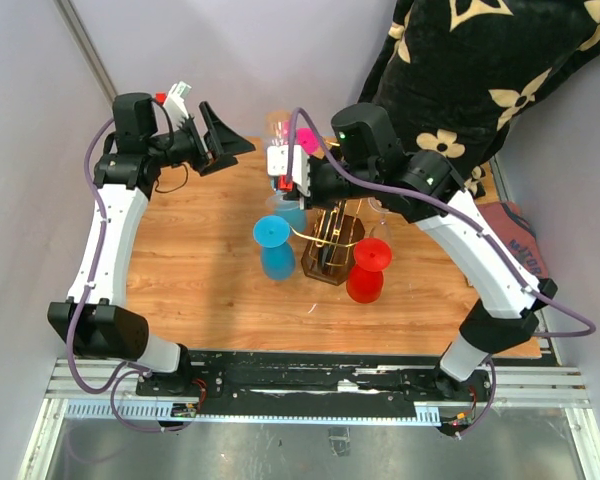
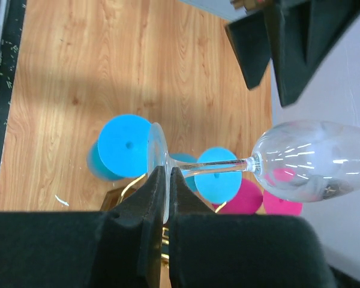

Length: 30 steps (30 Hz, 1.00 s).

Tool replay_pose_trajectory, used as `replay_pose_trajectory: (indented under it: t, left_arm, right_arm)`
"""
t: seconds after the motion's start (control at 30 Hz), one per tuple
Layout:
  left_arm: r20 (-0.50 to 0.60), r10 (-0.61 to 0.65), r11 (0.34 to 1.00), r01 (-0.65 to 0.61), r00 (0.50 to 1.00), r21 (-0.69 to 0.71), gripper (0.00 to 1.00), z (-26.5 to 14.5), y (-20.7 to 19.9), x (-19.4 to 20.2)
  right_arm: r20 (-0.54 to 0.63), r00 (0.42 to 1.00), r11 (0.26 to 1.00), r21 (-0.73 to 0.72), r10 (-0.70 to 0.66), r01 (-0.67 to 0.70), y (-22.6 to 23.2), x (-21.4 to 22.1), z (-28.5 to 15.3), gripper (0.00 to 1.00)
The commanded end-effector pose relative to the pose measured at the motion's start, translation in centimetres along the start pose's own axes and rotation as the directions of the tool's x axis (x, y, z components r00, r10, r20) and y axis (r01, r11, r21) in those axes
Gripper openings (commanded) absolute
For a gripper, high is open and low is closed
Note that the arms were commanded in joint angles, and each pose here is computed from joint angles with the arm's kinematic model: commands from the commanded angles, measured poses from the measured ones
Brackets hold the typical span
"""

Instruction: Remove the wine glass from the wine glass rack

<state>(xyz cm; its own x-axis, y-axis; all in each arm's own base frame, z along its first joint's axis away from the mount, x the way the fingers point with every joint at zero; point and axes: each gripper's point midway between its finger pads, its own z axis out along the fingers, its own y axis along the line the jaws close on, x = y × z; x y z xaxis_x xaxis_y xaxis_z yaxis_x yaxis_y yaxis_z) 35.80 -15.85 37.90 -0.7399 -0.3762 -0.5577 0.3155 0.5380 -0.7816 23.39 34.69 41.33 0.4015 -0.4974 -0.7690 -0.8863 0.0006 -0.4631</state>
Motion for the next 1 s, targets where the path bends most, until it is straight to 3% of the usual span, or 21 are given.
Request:
replay_pose_trajectory:
  t: [0.0,0.37,0.97]
  left_arm:
    - [0.000,-0.003,0.993,0.003,1.000,0.121,1.00,-0.5,-3.0,-0.3]
    - [-0.005,-0.088,0.980,0.088,0.996,0.179,1.00,-0.1,-3.7,-0.6]
    - [-0.066,-0.183,0.966,0.192,0.981,0.173,0.80,0.3,-2.4,1.1]
  right_arm:
    - [0.072,0.994,0.993,-0.071,-0.087,0.092,1.2,-2.5,1.2,0.01]
    - [0.066,0.991,0.988,-0.096,-0.115,0.121,2.4,-3.1,3.2,0.01]
    - [-0.019,0.967,0.957,-0.150,-0.253,0.248,4.7,-1.0,4.8,0.01]
